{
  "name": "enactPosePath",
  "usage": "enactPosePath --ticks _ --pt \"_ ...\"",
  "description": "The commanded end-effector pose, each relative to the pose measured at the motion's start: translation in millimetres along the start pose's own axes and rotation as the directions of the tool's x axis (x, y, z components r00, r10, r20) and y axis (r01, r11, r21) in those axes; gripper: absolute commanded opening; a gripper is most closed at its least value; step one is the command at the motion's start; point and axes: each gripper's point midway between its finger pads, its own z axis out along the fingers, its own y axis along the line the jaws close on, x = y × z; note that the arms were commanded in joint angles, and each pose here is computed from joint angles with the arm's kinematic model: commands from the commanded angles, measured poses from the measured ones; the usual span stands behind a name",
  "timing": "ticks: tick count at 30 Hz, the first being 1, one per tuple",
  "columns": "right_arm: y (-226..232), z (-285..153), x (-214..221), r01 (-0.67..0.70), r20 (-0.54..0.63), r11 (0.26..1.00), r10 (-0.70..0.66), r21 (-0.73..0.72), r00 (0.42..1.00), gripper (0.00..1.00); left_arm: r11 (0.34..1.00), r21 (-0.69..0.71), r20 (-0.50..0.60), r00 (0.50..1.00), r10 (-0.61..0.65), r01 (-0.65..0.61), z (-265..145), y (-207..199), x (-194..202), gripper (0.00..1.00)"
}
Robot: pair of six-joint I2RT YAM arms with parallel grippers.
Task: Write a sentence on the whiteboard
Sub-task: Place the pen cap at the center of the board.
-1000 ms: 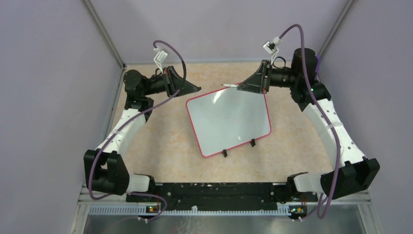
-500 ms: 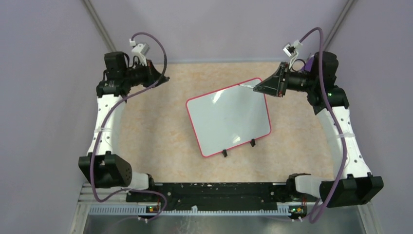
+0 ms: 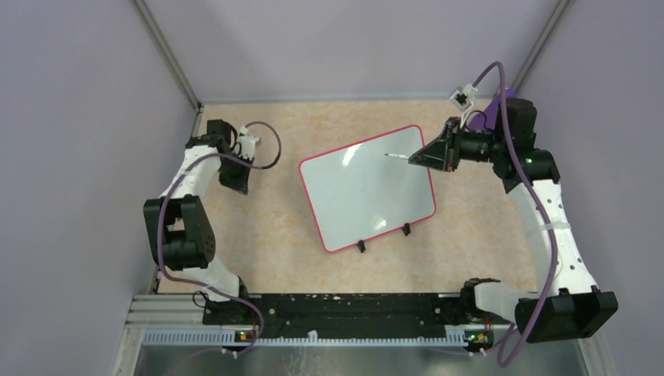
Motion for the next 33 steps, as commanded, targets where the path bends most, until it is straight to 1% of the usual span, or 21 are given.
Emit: enactPosePath --ticks 1,5,11,17,20,26,29,33 --pt "8 -6 -2 0.067 0.019 0.998 -0.067 0.008 0.998 0.0 0.998 -0.062 -0.08 0.997 0.022 -0.027 27 18 18 0.08" --pt "9 -7 0 0.071 0.016 0.997 -0.071 0.005 0.997 0.0 0.999 -0.05 -0.107 0.994 0.0 -0.005 46 18 25 0.12" --pt "7 -8 6 0.074 -0.001 0.997 -0.074 0.013 0.997 0.0 0.999 -0.034 -0.14 0.99 -0.015 0.01 63 17 36 0.2" --pt "3 -8 10 0.071 -0.009 0.997 -0.07 0.032 0.997 0.0 1.0 -0.023 -0.155 0.988 -0.023 0.02 70 14 44 0.23" --pt "1 -7 12 0.071 -0.014 0.997 -0.071 0.034 0.997 0.0 1.0 -0.021 -0.158 0.987 -0.026 0.023 69 12 47 0.28" --pt "-2 -6 14 0.068 -0.021 0.997 -0.067 0.037 0.998 0.0 1.0 0.008 -0.159 0.987 -0.027 0.028 64 5 49 0.43" --pt "-3 -6 14 0.065 -0.023 0.997 -0.064 0.039 0.998 0.0 0.999 0.023 -0.141 0.99 -0.029 0.032 55 2 42 0.48" --pt "-5 -5 14 0.06 -0.026 0.997 -0.059 0.038 0.998 0.0 0.998 0.061 -0.076 0.997 -0.023 0.027 33 -5 19 0.53"
